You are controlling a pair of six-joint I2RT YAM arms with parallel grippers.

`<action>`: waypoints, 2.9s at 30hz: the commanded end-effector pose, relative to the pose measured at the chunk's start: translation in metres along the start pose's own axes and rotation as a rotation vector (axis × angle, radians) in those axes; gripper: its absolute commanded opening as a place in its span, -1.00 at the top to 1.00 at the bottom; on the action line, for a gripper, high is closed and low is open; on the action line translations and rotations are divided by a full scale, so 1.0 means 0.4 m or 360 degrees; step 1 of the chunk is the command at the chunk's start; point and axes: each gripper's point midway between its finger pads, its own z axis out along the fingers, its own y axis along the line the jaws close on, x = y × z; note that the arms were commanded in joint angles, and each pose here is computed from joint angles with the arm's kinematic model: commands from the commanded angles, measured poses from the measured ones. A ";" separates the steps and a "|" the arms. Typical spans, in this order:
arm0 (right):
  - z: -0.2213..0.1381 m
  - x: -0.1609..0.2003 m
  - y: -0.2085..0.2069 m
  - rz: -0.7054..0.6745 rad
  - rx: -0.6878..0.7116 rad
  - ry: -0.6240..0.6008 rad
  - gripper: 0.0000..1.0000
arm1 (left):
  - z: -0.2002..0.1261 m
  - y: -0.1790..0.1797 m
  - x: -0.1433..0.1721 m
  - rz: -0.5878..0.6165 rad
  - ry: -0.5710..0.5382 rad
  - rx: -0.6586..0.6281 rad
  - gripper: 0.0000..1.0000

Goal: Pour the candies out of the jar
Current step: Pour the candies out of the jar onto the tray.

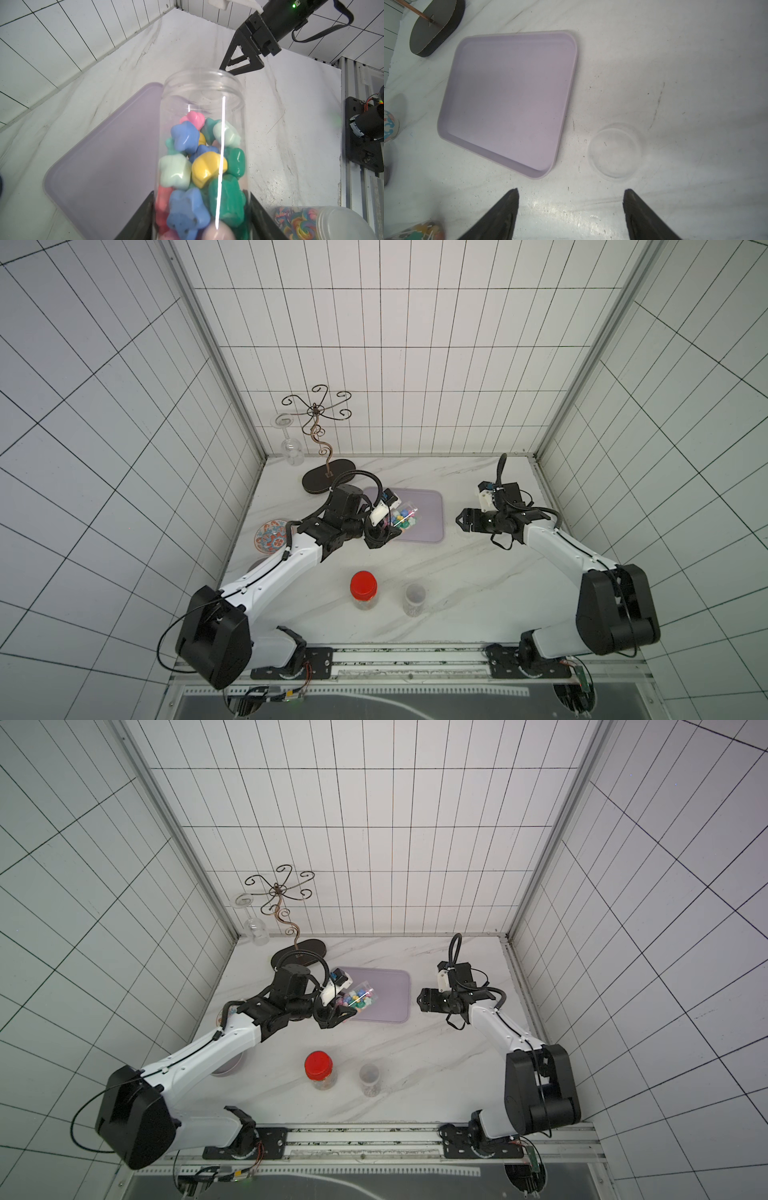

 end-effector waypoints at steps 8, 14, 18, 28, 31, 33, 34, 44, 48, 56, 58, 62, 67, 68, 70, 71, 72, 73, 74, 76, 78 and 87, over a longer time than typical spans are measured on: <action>-0.010 0.012 0.005 -0.0012 -0.0034 -0.0003 -0.61 | 0.039 0.058 -0.036 0.0063 -0.0157 -0.0076 0.17; -0.024 0.007 0.013 -0.0028 -0.0055 -0.0029 -0.61 | 0.076 0.084 0.011 0.0035 -0.0053 -0.0107 0.17; -0.024 0.012 0.008 -0.0033 -0.0054 -0.0026 -0.61 | 0.092 0.103 0.039 0.0002 0.0017 -0.0133 0.26; -0.023 0.011 0.017 -0.0030 -0.0112 -0.0030 -0.61 | 0.151 0.148 0.117 -0.0075 0.0280 -0.0170 0.25; -0.022 0.014 0.015 -0.0023 -0.0113 -0.0026 -0.61 | 0.171 0.164 0.130 -0.0102 0.0333 -0.0188 0.25; -0.020 0.015 0.015 -0.0018 -0.0118 -0.0021 -0.61 | 0.182 0.167 0.136 -0.0114 0.0355 -0.0190 0.25; -0.020 0.014 0.015 -0.0018 -0.0119 -0.0022 -0.61 | 0.186 0.171 0.140 -0.0116 0.0374 -0.0201 0.25; -0.010 0.023 0.005 -0.0006 -0.0104 -0.0005 -0.61 | 0.198 0.214 0.206 -0.0164 0.0607 -0.0369 0.25; -0.005 0.022 0.004 0.0001 -0.0119 0.0004 -0.61 | 0.201 0.214 0.211 -0.0151 0.0668 -0.0410 0.25; -0.003 0.023 -0.002 0.0015 -0.0120 0.0010 -0.61 | 0.201 0.250 0.201 -0.0213 0.0748 -0.0526 0.25; -0.001 0.027 -0.005 0.0020 -0.0117 0.0017 -0.61 | 0.200 0.253 0.193 -0.0224 0.0757 -0.0531 0.25; 0.000 0.024 -0.007 0.0025 -0.0116 0.0016 -0.61 | 0.196 0.261 0.170 -0.0228 0.0764 -0.0548 0.25; 0.000 0.015 -0.006 0.0028 -0.0117 0.0014 -0.61 | 0.188 0.262 0.160 -0.0228 0.0800 -0.0556 0.25; 0.000 0.014 -0.005 0.0027 -0.0117 0.0013 -0.61 | 0.186 0.262 0.158 -0.0225 0.0801 -0.0561 0.25; 0.000 0.015 -0.007 0.0032 -0.0114 0.0014 -0.61 | 0.183 0.261 0.158 -0.0225 0.0806 -0.0564 0.25; 0.000 0.016 -0.007 0.0031 -0.0114 0.0017 -0.61 | 0.182 0.261 0.160 -0.0225 0.0809 -0.0565 0.25; 0.000 0.017 -0.008 0.0033 -0.0111 0.0020 -0.61 | 0.181 0.261 0.164 -0.0226 0.0819 -0.0567 0.25; 0.000 0.019 -0.009 0.0034 -0.0108 0.0024 -0.61 | 0.180 0.261 0.168 -0.0226 0.0831 -0.0571 0.25; 0.000 0.021 -0.009 0.0036 -0.0105 0.0028 -0.61 | 0.179 0.261 0.171 -0.0225 0.0840 -0.0575 0.25; -0.002 0.022 -0.010 0.0037 -0.0102 0.0031 -0.60 | 0.175 0.262 0.180 -0.0225 0.0865 -0.0589 0.25; -0.006 0.020 -0.009 0.0035 -0.0098 0.0024 -0.61 | 0.172 0.263 0.186 -0.0223 0.0885 -0.0596 0.25; -0.022 0.014 -0.009 0.0032 -0.0080 0.0005 -0.61 | 0.160 0.266 0.204 -0.0194 0.1009 -0.0663 0.23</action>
